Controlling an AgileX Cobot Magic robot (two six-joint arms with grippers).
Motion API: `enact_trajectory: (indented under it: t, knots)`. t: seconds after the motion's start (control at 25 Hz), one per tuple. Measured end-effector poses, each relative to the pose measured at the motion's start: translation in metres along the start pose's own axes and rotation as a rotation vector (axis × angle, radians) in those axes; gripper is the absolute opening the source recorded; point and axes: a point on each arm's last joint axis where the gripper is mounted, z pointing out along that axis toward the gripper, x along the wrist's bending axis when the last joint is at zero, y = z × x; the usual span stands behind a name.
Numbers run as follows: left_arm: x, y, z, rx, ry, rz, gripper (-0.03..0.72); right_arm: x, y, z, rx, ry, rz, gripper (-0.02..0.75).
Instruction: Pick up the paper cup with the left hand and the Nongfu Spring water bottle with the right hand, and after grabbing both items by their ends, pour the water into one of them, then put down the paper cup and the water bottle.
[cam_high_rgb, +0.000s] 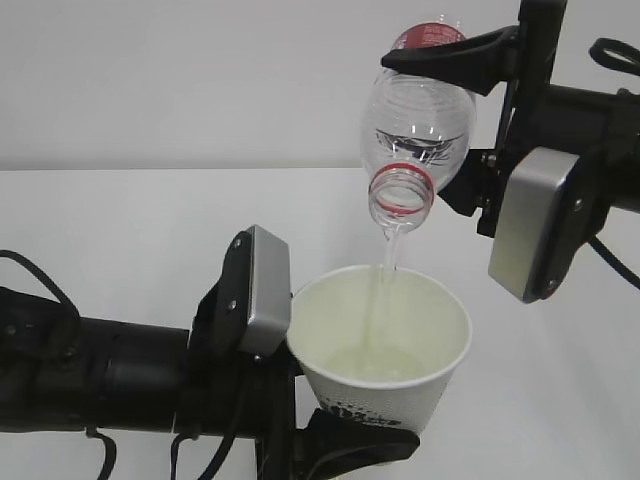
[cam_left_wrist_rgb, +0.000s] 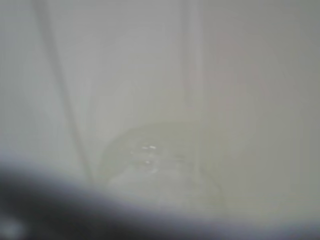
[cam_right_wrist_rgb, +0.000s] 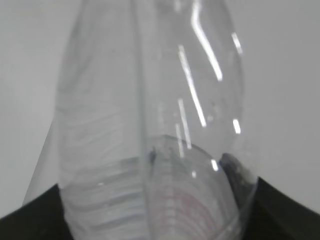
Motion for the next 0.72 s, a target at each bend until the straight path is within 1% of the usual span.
enact_trajectory:
  t: [0.72]
  knots:
    - [0.0012,0.0006,0.0,-0.006,0.013,-0.01,0.481,0.0,0.0,0.0,0.0,0.0,0.0,0.518]
